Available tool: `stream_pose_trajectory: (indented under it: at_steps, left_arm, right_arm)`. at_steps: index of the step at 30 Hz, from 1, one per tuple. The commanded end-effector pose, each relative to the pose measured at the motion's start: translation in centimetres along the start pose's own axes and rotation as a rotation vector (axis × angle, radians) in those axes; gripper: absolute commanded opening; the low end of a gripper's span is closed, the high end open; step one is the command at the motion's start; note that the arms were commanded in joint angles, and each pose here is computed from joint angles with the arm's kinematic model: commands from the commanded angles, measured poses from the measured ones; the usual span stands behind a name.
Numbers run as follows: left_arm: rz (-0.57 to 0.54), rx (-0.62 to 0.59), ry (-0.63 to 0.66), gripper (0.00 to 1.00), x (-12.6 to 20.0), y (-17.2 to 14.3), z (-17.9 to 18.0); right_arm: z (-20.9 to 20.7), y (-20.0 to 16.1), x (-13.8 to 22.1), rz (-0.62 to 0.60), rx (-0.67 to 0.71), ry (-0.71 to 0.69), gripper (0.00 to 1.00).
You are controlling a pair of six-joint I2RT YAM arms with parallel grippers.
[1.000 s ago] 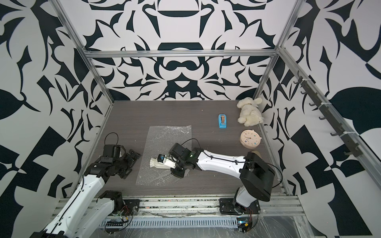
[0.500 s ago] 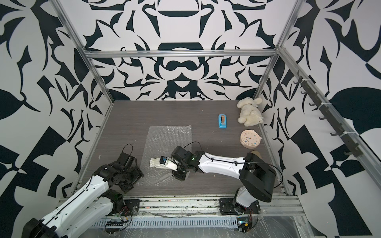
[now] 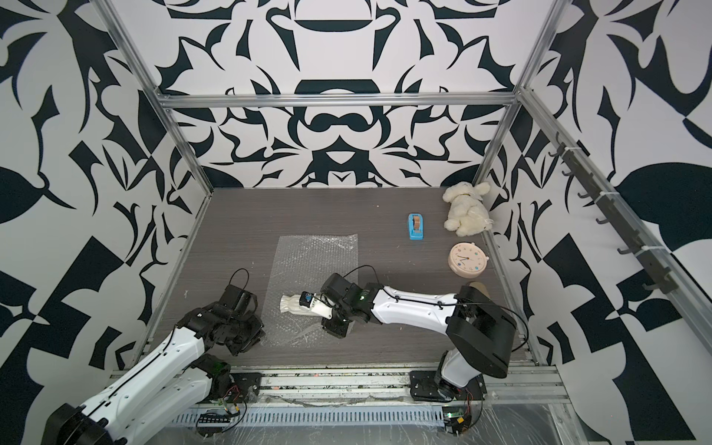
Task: Wrap vases in bubble wrap
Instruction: Wrap the vase in bubble wrap.
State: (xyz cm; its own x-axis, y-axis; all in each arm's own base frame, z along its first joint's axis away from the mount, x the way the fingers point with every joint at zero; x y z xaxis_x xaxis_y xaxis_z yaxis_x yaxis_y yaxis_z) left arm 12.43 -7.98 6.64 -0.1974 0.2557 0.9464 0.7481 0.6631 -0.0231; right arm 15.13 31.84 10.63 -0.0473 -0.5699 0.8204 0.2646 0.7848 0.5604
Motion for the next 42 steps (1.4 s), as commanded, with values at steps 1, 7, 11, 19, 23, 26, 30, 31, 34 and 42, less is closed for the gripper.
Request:
stream_pose_trajectory:
  at_steps: [1,7,11,19,23,26,30,31,34,42]
  left_arm:
    - [0.022,-0.030,-0.019,0.12,0.1,-0.3,-0.3]
    - [0.022,-0.048,-0.041,0.00,0.7,-0.2,-1.0]
    - [0.006,-0.074,0.073,0.56,1.6,-0.2,0.7]
    - [-0.041,-0.043,0.183,0.67,1.3,0.4,2.3]
    - [-0.033,-0.015,0.125,0.60,0.0,0.3,2.0]
    - [-0.040,0.015,0.040,0.55,-0.4,0.3,1.2]
    - [-0.025,0.034,-0.036,0.48,-0.9,0.0,0.7]
    - [-0.019,0.035,-0.034,0.44,-1.0,-0.1,0.8]
    - [-0.009,0.032,-0.019,0.27,-1.2,-0.3,1.1]
    - [-0.014,0.004,-0.079,0.00,0.2,-0.1,-0.6]
  right_arm:
    - [-0.1,1.0,1.1,-0.059,-0.006,-0.010,0.00]
    - [0.0,1.3,1.1,-0.065,-0.004,0.003,0.00]
    - [0.0,1.2,1.1,-0.061,-0.003,0.001,0.00]
    - [-0.2,1.3,1.2,-0.079,-0.014,0.000,0.00]
    - [-0.2,1.3,1.2,-0.087,-0.016,0.011,0.00]
    - [-0.2,1.3,1.2,-0.085,-0.020,0.016,0.00]
    - [-0.5,1.1,1.3,-0.091,-0.040,0.033,0.00]
    - [-0.6,1.1,1.4,-0.093,-0.045,0.037,0.00]
    - [-0.9,1.2,1.5,-0.102,-0.052,0.040,0.00]
    - [-1.1,1.2,1.4,-0.084,-0.053,0.042,0.00]
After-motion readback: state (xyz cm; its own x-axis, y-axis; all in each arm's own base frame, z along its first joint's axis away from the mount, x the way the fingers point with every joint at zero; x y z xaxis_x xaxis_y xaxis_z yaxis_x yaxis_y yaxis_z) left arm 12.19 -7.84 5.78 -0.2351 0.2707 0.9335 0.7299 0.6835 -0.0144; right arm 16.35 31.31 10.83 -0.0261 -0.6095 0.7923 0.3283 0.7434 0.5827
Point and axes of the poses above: each gripper's point midway between its finger pads, its own x axis back along the fingers, its own z axis along the line the jaws close on, y = z × x, the point moved 4 cm from there along x, back along the fingers
